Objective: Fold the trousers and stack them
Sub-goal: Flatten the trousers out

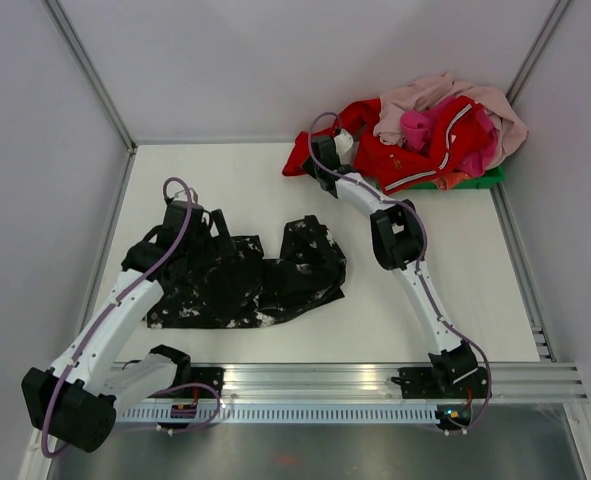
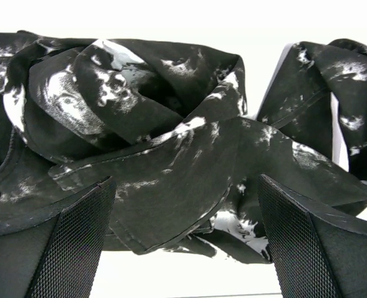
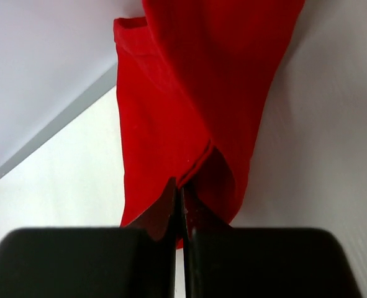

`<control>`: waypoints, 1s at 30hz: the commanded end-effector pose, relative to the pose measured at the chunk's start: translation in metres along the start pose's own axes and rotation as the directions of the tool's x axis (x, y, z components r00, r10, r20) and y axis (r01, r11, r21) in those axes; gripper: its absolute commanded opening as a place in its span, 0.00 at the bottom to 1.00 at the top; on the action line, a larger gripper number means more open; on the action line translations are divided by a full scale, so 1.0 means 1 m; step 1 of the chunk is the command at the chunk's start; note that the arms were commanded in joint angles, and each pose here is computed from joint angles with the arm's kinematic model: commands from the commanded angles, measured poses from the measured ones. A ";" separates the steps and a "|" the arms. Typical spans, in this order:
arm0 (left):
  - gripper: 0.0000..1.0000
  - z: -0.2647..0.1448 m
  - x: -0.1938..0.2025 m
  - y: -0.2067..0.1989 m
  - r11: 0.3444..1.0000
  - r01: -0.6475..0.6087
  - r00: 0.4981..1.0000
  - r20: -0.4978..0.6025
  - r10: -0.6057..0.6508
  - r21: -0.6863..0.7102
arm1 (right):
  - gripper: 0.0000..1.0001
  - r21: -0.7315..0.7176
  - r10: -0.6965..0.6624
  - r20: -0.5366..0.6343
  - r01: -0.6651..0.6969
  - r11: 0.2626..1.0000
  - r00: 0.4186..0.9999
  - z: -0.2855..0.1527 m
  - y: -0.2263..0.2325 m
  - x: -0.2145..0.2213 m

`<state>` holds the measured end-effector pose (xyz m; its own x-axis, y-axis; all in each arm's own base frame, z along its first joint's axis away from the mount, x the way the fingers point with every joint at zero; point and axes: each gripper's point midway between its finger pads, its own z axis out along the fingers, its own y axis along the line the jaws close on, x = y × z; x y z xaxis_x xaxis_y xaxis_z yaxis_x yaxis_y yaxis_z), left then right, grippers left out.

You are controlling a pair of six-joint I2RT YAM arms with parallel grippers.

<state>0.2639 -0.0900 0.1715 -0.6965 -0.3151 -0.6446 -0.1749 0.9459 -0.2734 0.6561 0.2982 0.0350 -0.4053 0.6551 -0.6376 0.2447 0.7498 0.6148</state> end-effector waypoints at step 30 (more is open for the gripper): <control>0.98 -0.008 -0.026 -0.022 0.962 0.252 0.959 0.104 -0.263 0.106 | 0.00 0.278 -0.230 0.549 0.084 0.957 0.804 -0.181 -0.186 -0.498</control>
<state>0.2630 -0.0994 0.1805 -0.5978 -0.5254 -0.6054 -0.2707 0.8432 -0.4645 0.6371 -0.1636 0.3927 0.2357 0.4295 -0.8718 0.3672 0.7912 0.4891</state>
